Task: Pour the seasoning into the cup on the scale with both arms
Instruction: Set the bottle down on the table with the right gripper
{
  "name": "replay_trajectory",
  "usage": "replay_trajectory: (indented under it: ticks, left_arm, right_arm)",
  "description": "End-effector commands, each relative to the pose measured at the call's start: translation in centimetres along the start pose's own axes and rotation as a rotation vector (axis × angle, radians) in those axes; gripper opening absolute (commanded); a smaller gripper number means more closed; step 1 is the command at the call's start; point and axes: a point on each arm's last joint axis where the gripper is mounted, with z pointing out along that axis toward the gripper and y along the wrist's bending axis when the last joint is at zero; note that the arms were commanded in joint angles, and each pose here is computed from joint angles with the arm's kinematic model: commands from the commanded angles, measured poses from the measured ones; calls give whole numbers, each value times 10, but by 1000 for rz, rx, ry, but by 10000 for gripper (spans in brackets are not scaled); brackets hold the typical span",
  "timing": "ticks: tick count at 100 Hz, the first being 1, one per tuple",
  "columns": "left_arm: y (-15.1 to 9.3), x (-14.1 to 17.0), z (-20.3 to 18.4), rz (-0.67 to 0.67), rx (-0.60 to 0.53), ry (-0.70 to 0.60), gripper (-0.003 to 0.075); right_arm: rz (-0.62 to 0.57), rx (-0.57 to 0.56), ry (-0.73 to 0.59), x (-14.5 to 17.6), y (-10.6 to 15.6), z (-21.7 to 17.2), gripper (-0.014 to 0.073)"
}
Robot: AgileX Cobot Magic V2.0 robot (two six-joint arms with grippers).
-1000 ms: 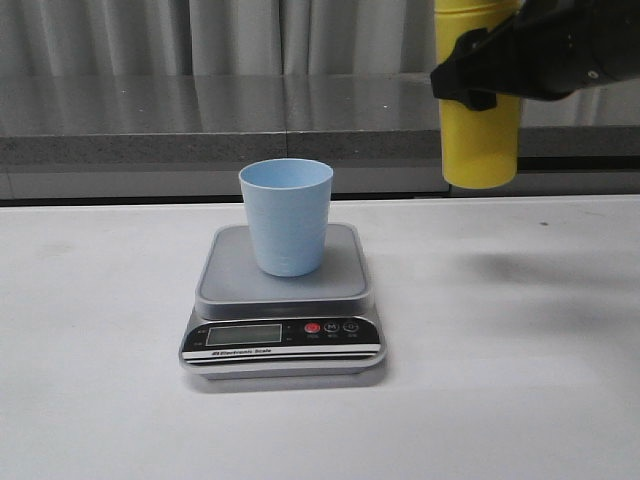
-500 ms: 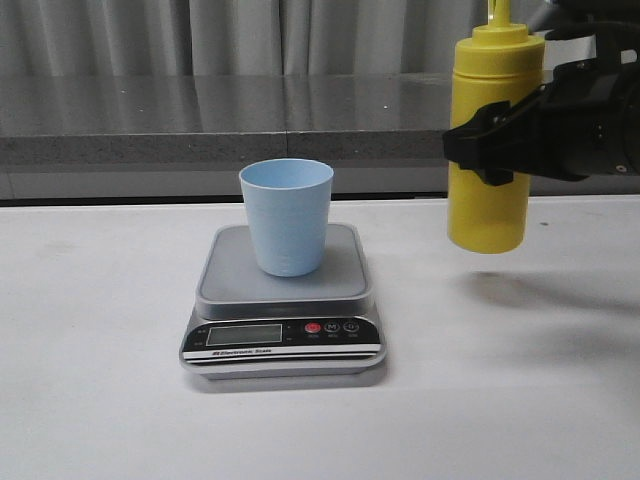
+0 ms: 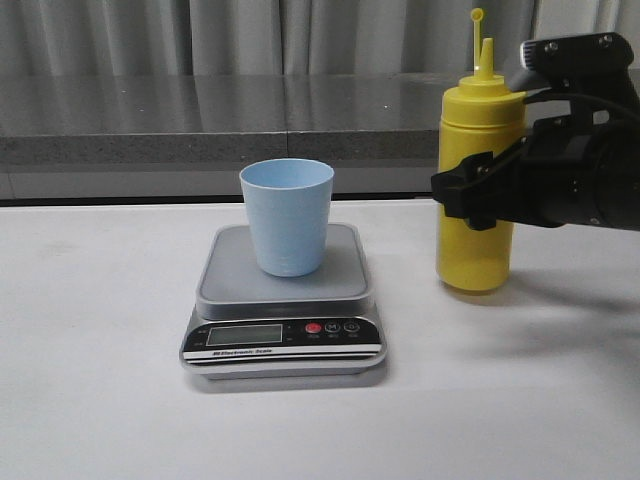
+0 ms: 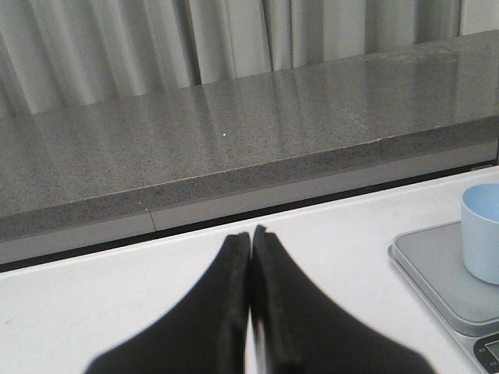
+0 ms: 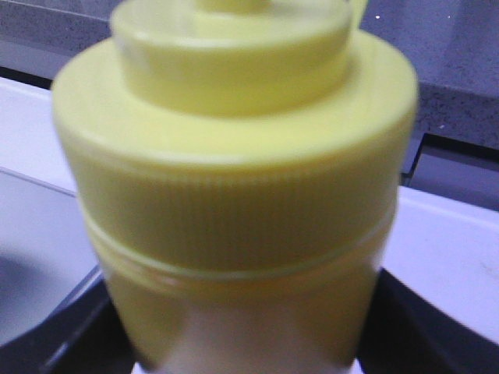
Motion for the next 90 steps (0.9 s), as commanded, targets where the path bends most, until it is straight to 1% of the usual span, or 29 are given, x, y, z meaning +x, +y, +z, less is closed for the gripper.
replay_trajectory:
  ticks: [1, 24, 43, 48, 53, 65, 72, 79, 90]
  left_arm:
    - [1, -14, -1, -4, -6, -93, -18]
    - [1, -14, -1, -4, -6, -93, -18]
    - [1, -14, -1, -4, -6, -93, -18]
    - [1, -14, -1, -4, -6, -93, -18]
    - [1, -14, -1, -4, -6, -93, -18]
    - [1, -14, -1, -4, -6, -93, -18]
    - [1, -14, -1, -4, -6, -93, -18]
    - [1, -14, -1, -4, -6, -93, -18]
    - [1, -14, -1, -4, -6, -93, -18]
  right_arm:
    - [-17, -11, -153, -21, 0, 0, 291]
    - [-27, -40, -136, -10, 2, 4, 291]
    - [-26, -41, -147, -11, 2, 4, 303]
    - [-26, -41, -154, -11, 2, 4, 333]
    - [-26, -42, -159, -12, 2, 4, 381]
    - [-24, -41, -159, -11, 2, 4, 540]
    - [-20, -35, -157, -11, 2, 3, 612]
    - [-12, -23, -157, -9, 1, 2, 654]
    - [-6, -14, -153, -8, 0, 1, 654]
